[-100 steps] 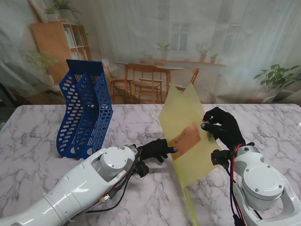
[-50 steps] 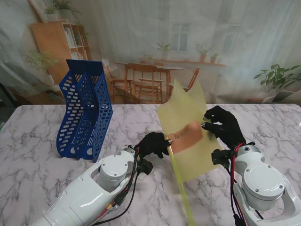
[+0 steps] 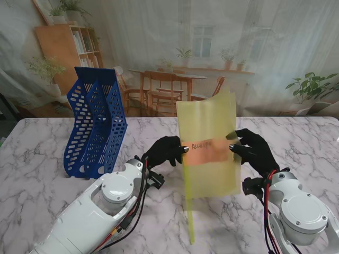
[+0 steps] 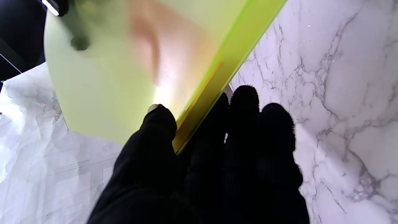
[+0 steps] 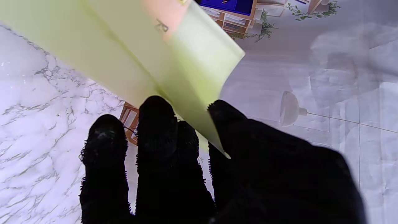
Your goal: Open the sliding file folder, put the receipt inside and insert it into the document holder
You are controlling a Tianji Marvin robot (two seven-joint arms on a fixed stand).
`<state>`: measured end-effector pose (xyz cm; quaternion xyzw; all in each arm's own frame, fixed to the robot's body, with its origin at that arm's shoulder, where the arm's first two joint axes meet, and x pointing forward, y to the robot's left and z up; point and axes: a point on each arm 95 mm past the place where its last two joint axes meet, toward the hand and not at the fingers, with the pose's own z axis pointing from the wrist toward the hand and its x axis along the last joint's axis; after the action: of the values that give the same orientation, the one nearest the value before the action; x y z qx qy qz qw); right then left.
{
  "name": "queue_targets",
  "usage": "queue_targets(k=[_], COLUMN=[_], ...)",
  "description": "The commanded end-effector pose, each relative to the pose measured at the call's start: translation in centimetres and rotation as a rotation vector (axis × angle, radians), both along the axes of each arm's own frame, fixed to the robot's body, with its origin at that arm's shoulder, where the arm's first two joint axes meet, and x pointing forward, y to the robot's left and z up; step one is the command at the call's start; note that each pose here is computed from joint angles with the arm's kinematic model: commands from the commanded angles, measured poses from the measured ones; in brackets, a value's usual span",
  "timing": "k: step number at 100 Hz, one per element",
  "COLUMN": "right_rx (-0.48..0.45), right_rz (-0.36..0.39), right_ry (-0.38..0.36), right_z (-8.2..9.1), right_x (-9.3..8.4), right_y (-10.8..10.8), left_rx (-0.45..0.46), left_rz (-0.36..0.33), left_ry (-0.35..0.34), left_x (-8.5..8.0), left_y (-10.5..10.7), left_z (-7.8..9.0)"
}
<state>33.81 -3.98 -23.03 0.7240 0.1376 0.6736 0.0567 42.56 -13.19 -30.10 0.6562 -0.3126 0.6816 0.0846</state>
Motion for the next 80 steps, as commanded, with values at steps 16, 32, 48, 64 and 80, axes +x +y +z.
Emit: queue_targets(k=[16,32,48,64,80], right_rx=[-0.030,-0.027,-0.035,-0.033,0.001], right_rz=[-0.030,-0.060,-0.086,-0.072,-0.036], right_ry=[0.033,0.036,0.006,-0.018,-0.044], right_z=[-1.6,-2.0,-2.1,-2.1,-2.2], right_x=[-0.3,0.0,0.2,0.2,0.2], right_y=[-0.6,-0.7,-0.4,-0.4,-0.5], left_rx=[0.000,-0.034,-0.061,-0.086,-0.098], left_rz=[-0.060,-0.082,-0.096,-0.119,-0.132], left_ry=[-0.050,-0.053,-0.057,-0.071,-0.082], left_x=[-0.7,-1.1,-1.5,-1.9,-2.2], left_y=[0.9,1.2,1.4,1.7,2.1], left_z=[0.9,1.0,1.1,1.4,1.7])
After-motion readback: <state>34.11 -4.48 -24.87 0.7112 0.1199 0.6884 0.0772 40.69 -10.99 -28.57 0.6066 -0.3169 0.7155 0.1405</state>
